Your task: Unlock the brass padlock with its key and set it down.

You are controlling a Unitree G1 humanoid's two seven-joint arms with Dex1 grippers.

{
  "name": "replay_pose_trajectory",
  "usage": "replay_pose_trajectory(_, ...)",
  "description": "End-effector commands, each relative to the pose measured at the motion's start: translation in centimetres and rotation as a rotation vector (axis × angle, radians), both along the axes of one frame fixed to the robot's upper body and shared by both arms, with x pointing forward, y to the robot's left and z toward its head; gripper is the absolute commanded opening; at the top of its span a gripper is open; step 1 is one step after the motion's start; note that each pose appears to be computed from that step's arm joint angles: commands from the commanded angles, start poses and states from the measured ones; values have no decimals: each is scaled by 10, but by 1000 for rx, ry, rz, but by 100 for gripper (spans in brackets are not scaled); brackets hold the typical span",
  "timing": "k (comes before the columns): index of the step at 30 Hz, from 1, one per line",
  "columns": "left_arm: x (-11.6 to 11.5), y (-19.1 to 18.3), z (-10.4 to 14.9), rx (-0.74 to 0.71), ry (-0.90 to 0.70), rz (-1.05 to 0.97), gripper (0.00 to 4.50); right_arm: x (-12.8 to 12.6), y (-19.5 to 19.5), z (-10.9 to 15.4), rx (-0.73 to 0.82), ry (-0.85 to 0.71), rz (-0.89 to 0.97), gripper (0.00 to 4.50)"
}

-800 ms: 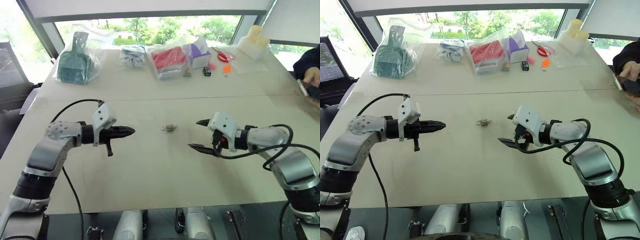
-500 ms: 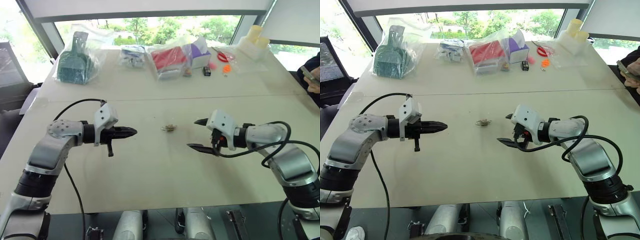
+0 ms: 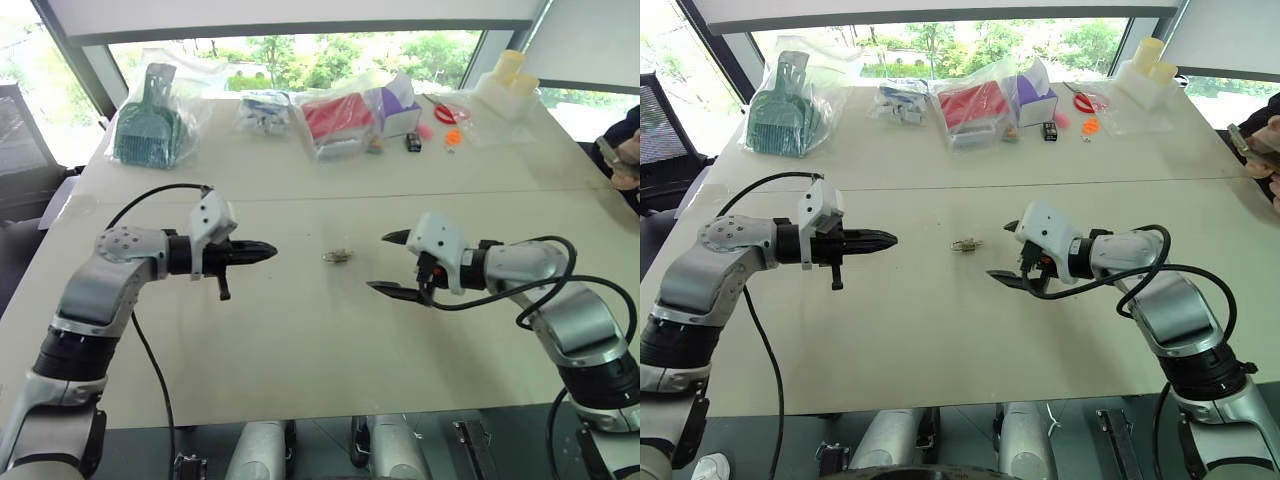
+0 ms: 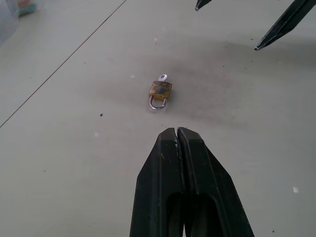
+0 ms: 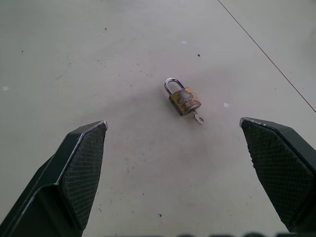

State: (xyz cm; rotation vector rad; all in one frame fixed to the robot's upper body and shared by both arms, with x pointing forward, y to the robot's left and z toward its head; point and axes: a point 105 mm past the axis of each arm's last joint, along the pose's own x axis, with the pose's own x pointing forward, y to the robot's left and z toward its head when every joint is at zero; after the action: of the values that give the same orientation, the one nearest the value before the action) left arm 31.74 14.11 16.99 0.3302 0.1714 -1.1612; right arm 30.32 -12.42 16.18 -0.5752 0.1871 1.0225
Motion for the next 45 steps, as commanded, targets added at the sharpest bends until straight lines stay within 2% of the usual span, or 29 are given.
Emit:
replay_pose_trajectory(1,7,-13,11,-6,-53,-32,0,2,4,12,15,-56,10,448)
replay_pose_trajectory(6,18,-33,7,-13,-54,-81,0,4,3,15,16,-72,-8,448)
replay_pose_trajectory(7,21,-36,5,-8,-54,-87,25,3,3,16,16,-72,-8,450)
replay_pose_trajectory(9,29,-46,-3,16,-56,-113,85,3,0,15,10,-75,-16,450)
replay_pose_trajectory(13,42,-62,-11,47,-76,-146,259,2,-3,15,11,-84,-38,450)
replay_pose_trajectory(16,51,-74,-21,80,-102,-170,410,0,-4,16,19,-86,-54,450)
replay_pose_trajectory(17,54,-81,-28,97,-102,-177,443,-1,-5,15,20,-85,-62,450)
replay_pose_trajectory(23,67,-97,-53,153,-101,-188,443,-5,-6,13,28,-85,-90,450)
replay_pose_trajectory(32,80,-97,-69,184,-95,-124,443,-9,-9,12,25,-94,-121,450)
replay_pose_trajectory(33,80,-97,-70,185,-95,-123,389,-10,-9,12,24,-94,-122,450)
replay_pose_trajectory(34,80,-96,-70,186,-95,-122,360,-10,-9,12,24,-93,-122,450)
replay_pose_trajectory(40,81,-92,-70,187,-95,-122,84,-8,-6,12,18,-104,-108,450)
replay_pose_trajectory(45,82,-88,-62,173,-106,-126,73,2,3,13,-36,-200,-99,450)
